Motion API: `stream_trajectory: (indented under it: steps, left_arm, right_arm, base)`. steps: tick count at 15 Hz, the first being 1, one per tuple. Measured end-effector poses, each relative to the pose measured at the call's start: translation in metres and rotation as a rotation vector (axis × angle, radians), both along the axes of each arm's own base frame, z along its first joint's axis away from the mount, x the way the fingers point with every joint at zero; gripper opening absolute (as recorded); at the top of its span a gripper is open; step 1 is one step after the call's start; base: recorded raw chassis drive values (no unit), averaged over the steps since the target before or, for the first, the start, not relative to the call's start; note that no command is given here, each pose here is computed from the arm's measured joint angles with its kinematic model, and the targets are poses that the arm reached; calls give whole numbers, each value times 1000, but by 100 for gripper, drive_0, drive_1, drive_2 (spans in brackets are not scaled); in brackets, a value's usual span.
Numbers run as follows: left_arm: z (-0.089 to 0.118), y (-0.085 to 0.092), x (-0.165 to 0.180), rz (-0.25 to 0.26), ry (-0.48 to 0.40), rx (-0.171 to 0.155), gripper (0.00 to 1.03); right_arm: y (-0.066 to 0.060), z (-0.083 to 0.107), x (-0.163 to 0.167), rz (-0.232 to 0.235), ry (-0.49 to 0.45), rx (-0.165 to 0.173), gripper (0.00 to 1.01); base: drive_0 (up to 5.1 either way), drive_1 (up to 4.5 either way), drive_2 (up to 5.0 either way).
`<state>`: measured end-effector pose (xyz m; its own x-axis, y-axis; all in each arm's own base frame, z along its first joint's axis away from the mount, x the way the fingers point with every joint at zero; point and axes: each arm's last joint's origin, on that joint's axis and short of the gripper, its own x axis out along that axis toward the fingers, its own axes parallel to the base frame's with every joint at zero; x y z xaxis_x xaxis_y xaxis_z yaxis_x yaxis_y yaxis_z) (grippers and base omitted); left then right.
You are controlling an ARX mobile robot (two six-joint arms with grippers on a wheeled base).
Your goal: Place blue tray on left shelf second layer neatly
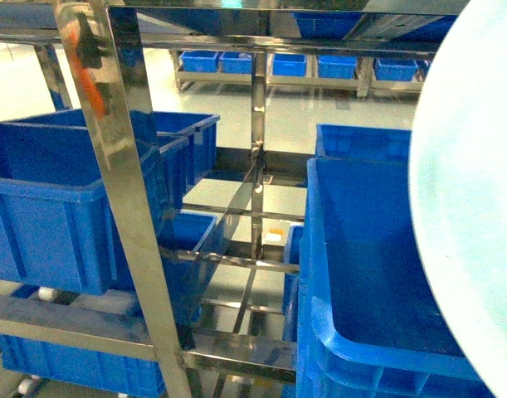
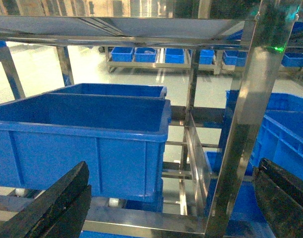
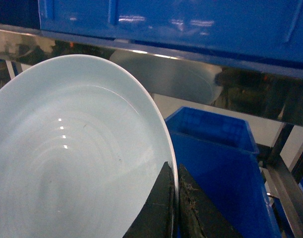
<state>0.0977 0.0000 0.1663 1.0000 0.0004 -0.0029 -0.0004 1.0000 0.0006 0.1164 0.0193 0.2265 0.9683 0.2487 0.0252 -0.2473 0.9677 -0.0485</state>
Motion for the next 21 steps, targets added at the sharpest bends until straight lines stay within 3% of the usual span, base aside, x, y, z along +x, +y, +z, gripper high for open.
stream_trajectory:
  steps: [3,7,14,17,21]
  left_arm:
    - [0,0,0,0,0,0,98]
    - [0,0,0,0,0,0,98]
    - [0,0,0,0,0,0,98]
    - [0,0,0,0,0,0,98]
    - [0,0,0,0,0,0,98]
  right_arm:
    - [10,-5,19,13,32,-5,2]
    - [14,-14,36,4,77,-14,2]
    - [12,-28,61,-18,102,-18,2]
    - [9,-39,84,-51,116,-25,2]
    - [-2,-53,128,-132,147,-28,2]
  base:
    - [0,0,0]
    - [0,0,0]
    - [0,0,0]
    - [0,0,0]
    - [0,0,0]
